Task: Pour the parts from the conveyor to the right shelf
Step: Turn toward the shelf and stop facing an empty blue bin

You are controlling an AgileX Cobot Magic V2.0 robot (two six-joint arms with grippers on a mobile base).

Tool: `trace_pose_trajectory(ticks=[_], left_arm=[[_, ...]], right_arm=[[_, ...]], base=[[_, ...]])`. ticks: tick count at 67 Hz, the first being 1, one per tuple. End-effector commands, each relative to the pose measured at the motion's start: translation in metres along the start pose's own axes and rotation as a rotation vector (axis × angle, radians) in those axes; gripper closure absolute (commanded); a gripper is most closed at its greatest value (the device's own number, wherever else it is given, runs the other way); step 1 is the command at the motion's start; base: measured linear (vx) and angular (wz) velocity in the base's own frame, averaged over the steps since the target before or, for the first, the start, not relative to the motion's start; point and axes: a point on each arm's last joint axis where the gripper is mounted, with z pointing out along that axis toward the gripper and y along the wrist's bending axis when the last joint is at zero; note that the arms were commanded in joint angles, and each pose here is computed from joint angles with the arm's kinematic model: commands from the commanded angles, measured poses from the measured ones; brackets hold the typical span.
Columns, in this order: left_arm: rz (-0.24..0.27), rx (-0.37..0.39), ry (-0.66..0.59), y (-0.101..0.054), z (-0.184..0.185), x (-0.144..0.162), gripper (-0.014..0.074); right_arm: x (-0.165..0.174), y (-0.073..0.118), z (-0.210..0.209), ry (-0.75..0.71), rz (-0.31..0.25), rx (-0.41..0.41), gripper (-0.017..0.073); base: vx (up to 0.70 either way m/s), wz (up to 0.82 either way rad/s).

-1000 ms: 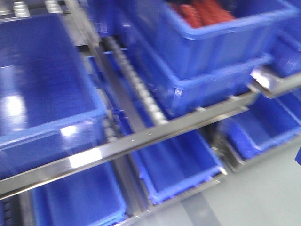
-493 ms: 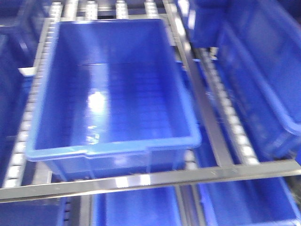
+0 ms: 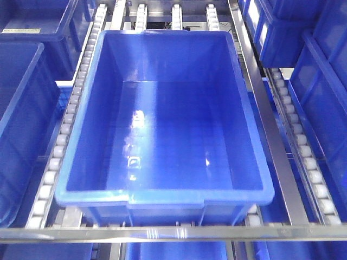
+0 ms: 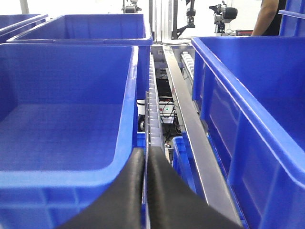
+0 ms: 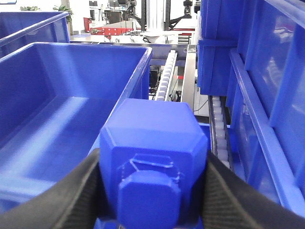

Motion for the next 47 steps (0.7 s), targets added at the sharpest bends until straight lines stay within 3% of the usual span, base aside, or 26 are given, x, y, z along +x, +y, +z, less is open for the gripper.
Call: trace_pose_trajectory(ticks=[1, 47], left_arm=[[-0.013, 0.002, -0.103, -0.0002, -0.0021, -0.0156, 0.06], [-0.013, 0.002, -0.103, -0.0002, -0.0021, -0.0156, 0.06]], right_arm=[[-0.015, -0.0008, -0.0017, -0.095, -0.016, 0.009, 0.0568], [-0.015, -0.0008, -0.0017, -0.095, -0.016, 0.009, 0.0568]], base=[[0.11, -0.01], [0.14, -0.02]])
